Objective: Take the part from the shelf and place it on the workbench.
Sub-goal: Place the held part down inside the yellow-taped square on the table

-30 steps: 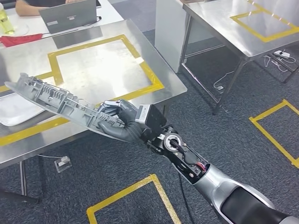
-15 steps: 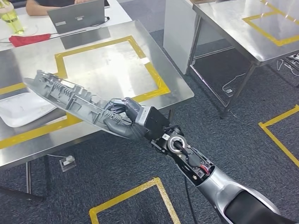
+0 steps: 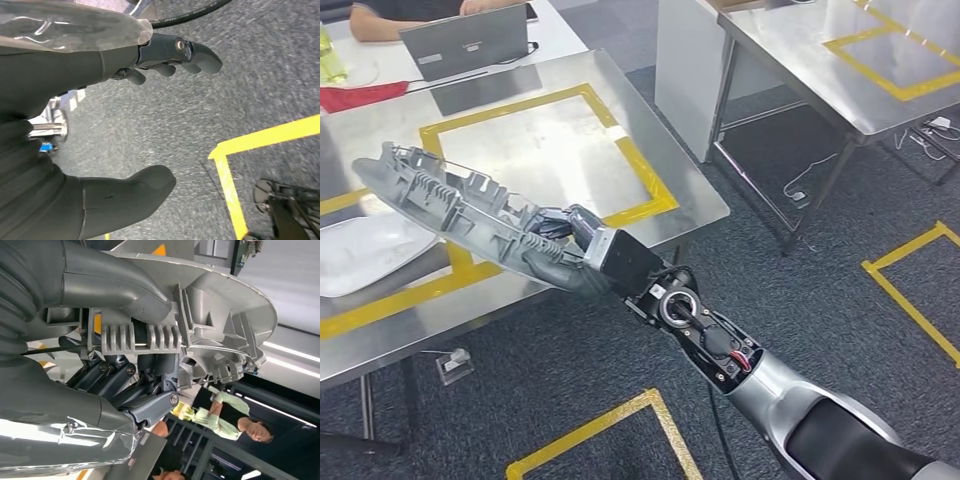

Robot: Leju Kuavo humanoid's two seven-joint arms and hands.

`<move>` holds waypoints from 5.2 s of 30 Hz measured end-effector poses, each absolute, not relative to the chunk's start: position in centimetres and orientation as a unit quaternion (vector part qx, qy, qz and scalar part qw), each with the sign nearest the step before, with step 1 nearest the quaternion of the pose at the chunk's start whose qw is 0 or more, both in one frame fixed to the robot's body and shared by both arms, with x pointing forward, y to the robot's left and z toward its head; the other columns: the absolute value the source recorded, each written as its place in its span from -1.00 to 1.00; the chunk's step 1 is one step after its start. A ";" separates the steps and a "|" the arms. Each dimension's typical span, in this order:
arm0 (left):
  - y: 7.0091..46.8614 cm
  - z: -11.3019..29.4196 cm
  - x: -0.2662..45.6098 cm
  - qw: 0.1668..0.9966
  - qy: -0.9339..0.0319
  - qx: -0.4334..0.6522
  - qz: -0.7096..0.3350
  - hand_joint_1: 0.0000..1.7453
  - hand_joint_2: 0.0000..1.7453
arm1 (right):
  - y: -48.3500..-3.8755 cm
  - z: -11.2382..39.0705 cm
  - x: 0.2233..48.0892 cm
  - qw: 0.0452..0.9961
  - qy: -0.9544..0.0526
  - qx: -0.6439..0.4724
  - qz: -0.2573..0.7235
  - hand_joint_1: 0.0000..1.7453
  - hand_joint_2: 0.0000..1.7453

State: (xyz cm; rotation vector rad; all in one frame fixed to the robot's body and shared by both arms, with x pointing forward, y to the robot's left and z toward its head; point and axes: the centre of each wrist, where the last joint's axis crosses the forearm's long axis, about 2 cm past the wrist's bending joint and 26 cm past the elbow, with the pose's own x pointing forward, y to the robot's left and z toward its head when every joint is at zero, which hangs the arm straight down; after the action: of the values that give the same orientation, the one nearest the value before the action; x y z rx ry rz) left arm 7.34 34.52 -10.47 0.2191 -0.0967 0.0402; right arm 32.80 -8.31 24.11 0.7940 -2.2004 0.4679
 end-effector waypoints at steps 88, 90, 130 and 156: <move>34.5 -10.5 7.2 0.991 -0.085 0.098 0.012 -1.00 -1.00 | -3.3 15.9 36.3 0.478 -0.702 -0.102 0.518 -1.00 -1.00; 34.5 -10.5 7.2 0.991 -0.085 0.098 0.012 -1.00 -1.00 | -3.3 15.9 36.3 0.477 -0.701 -0.103 0.520 -1.00 -1.00; 34.5 -10.6 6.8 0.992 -0.062 0.109 0.018 -1.00 -1.00 | -9.8 26.3 31.7 0.363 -0.877 0.291 0.120 -1.00 -1.00; 34.5 -10.5 7.2 0.992 -0.065 0.111 0.017 -1.00 -1.00 | -10.8 27.1 29.7 0.316 -0.869 0.346 0.160 -1.00 -1.00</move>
State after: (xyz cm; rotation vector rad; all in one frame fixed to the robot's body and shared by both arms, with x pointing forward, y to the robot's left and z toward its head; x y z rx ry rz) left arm 7.15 34.53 -10.50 0.2217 -0.1300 0.0349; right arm 29.66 -10.80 27.05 0.9111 -2.2885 0.4204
